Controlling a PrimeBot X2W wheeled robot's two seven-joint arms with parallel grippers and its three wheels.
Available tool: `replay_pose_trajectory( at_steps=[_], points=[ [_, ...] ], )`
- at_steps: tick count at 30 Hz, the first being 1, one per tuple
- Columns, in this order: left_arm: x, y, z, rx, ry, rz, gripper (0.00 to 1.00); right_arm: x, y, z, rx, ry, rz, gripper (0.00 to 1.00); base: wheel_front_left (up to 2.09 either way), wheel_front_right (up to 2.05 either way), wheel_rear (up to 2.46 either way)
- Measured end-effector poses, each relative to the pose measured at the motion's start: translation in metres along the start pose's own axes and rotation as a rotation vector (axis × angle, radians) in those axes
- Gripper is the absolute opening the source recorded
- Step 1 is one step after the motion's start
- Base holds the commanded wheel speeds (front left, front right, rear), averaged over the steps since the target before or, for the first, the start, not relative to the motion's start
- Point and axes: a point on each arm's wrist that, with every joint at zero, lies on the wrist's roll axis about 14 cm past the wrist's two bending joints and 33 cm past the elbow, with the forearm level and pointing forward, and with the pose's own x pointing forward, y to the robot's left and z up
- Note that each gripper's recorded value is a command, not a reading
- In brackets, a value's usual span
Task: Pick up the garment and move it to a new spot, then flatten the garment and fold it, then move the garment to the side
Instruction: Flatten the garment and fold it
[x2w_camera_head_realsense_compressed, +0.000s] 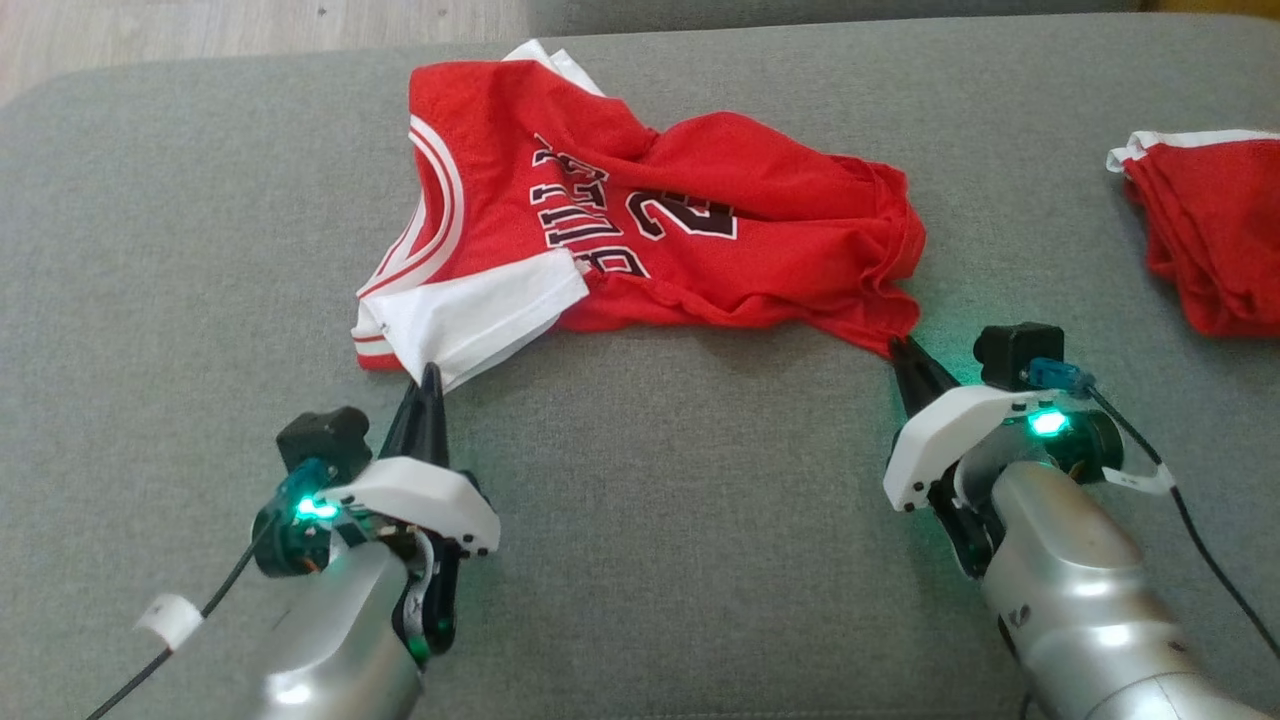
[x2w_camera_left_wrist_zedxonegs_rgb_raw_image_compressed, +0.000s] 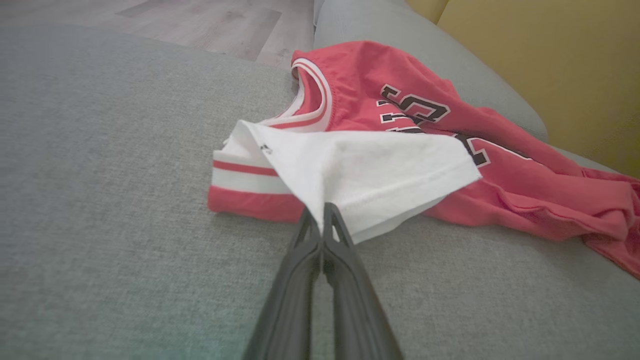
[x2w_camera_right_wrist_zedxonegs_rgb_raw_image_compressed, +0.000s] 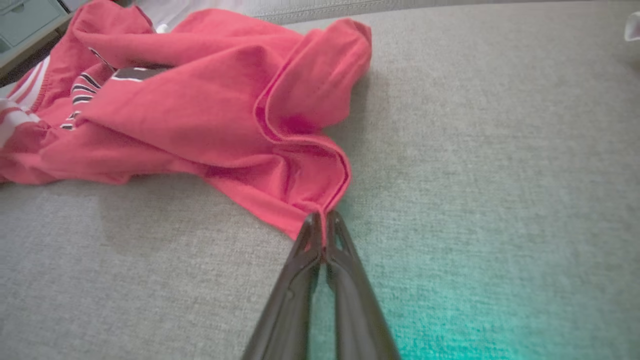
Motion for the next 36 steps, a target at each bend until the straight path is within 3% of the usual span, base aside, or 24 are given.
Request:
replay_pose_trajectory(
  at_steps=[7,16,20,25,36],
  points=[
    [-0.01,-0.002,0.021,0.03,-0.075,-0.013,0.0,-0.008,0.005,0.026,0.036,-0.123,0.01,0.0,0.0,0.0,0.0],
    [-0.045,-0.025,0.113,0.113,-0.359,-0.095,0.0,-0.046,0.02,0.122,-0.005,-0.444,0.046,0.0,0.0,0.0,0.0],
    [-0.079,-0.044,0.168,0.182,-0.529,-0.15,0.0,-0.085,0.021,0.167,-0.046,-0.63,0.037,0.0,0.0,0.0,0.0],
    [-0.119,-0.067,0.218,0.268,-0.677,-0.211,0.0,-0.13,0.017,0.195,-0.073,-0.789,0.013,0.0,0.0,0.0,0.0],
    [-0.233,-0.139,0.322,0.518,-1.003,-0.372,0.0,-0.29,0.012,0.277,-0.229,-1.19,-0.102,0.0,0.0,0.0,0.0]
  ],
)
